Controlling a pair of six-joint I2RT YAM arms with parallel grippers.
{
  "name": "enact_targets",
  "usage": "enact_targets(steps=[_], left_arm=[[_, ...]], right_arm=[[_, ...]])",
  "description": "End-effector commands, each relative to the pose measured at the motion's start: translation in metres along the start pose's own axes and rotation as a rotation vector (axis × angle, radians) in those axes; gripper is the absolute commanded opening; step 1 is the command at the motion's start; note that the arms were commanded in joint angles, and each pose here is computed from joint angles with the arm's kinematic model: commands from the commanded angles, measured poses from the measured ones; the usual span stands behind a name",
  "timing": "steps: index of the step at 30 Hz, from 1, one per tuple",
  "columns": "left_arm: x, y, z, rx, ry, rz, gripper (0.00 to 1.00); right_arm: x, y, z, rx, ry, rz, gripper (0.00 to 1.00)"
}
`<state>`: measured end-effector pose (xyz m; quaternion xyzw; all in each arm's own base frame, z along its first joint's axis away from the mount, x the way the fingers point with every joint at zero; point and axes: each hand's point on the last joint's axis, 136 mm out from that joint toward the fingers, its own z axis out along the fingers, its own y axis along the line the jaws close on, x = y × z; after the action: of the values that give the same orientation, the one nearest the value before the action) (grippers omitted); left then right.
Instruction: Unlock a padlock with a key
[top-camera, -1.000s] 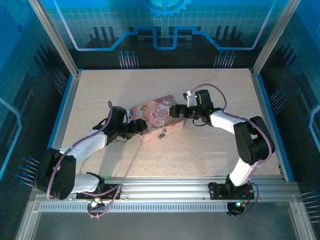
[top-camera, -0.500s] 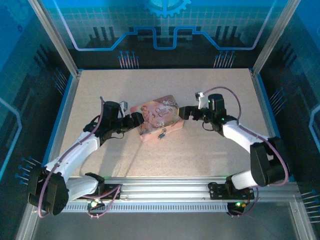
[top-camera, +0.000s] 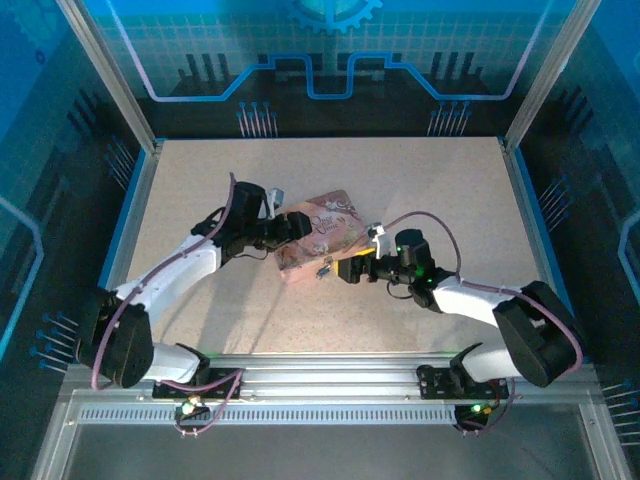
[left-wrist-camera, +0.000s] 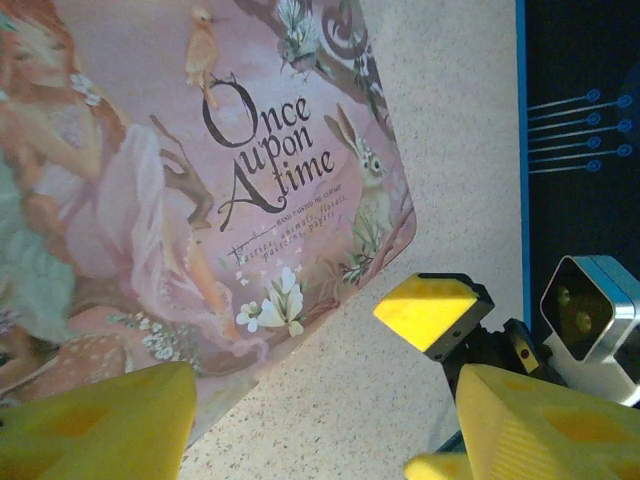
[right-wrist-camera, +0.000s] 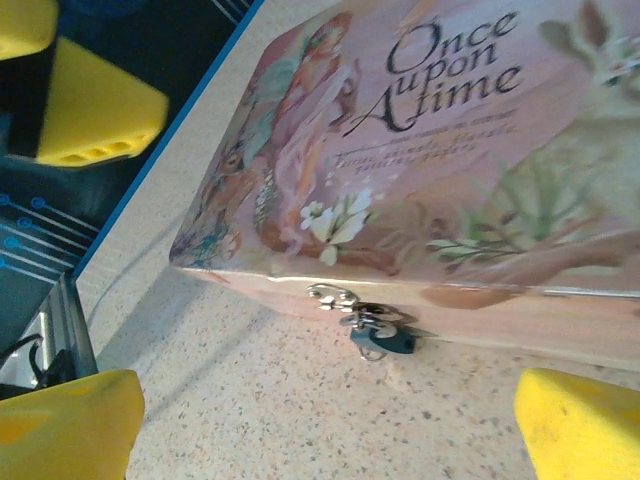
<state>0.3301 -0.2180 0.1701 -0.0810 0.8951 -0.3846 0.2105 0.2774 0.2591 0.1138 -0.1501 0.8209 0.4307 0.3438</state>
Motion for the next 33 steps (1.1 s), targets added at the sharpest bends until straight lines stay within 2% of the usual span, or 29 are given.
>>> enact_targets(steps=[1,19,33], left_arm=[[-0.006,-0.017,0.008,0.054,0.015,0.014,0.70],[0.007,0.013,0.035,-0.005,0.078,-0.025,0.70],[0.015,0.028,0.039,-0.056,0.097,-0.037,0.70]], right_arm=[[-0.004,0.009,0.010,-0.034,-0.040,-0.022,0.94],[0.017,0.000,0.050,-0.057,-0.006,0.001,0.82],[0.018,-0.003,0.071,-0.080,0.021,-0.004,0.65]])
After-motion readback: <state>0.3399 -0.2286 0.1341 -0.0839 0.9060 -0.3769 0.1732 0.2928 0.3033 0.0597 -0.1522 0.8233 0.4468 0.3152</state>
